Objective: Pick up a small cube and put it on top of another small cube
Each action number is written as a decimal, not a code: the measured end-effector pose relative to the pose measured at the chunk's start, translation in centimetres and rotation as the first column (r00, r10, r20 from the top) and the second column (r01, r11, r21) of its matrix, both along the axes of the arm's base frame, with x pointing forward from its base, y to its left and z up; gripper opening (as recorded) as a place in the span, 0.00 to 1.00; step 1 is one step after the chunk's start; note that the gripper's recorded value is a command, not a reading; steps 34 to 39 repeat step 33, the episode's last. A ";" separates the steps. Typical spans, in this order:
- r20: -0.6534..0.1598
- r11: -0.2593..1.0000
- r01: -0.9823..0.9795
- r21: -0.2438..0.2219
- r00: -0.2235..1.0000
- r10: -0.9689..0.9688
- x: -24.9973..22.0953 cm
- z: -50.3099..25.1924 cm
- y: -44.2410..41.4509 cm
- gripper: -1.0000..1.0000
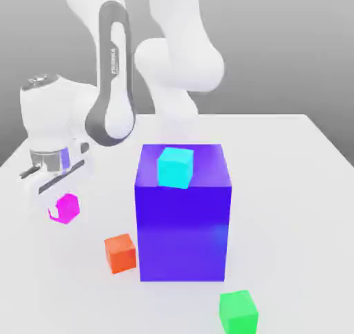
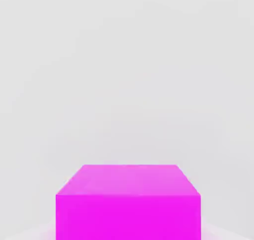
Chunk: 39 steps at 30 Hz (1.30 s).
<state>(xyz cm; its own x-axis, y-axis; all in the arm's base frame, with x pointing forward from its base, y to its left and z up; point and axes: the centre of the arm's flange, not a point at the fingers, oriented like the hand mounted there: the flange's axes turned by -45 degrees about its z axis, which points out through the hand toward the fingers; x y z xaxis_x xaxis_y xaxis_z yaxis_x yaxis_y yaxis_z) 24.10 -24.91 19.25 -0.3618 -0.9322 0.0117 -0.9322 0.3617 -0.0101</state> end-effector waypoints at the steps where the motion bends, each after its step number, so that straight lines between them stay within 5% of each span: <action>1: 0.000 0.998 -0.056 -0.004 0.998 0.056 0.8 0.3 0.1 0.00; 8: -0.004 0.854 -0.521 -0.020 0.854 0.521 9.2 1.7 5.1 0.00; 15: -0.015 0.293 -0.956 -0.020 0.293 0.956 19.3 3.5 17.6 0.00; 24: -0.008 -0.408 -0.913 0.006 -0.408 0.913 23.6 5.0 32.9 0.00; 29: -0.006 -0.496 -0.868 0.013 -0.497 0.868 23.3 0.3 35.1 0.00; 30: -0.005 -0.498 -0.867 0.014 -0.498 0.867 23.2 -0.8 35.2 1.00; 39: -0.005 -0.498 -0.867 0.014 -0.498 0.867 23.2 -0.8 35.2 1.00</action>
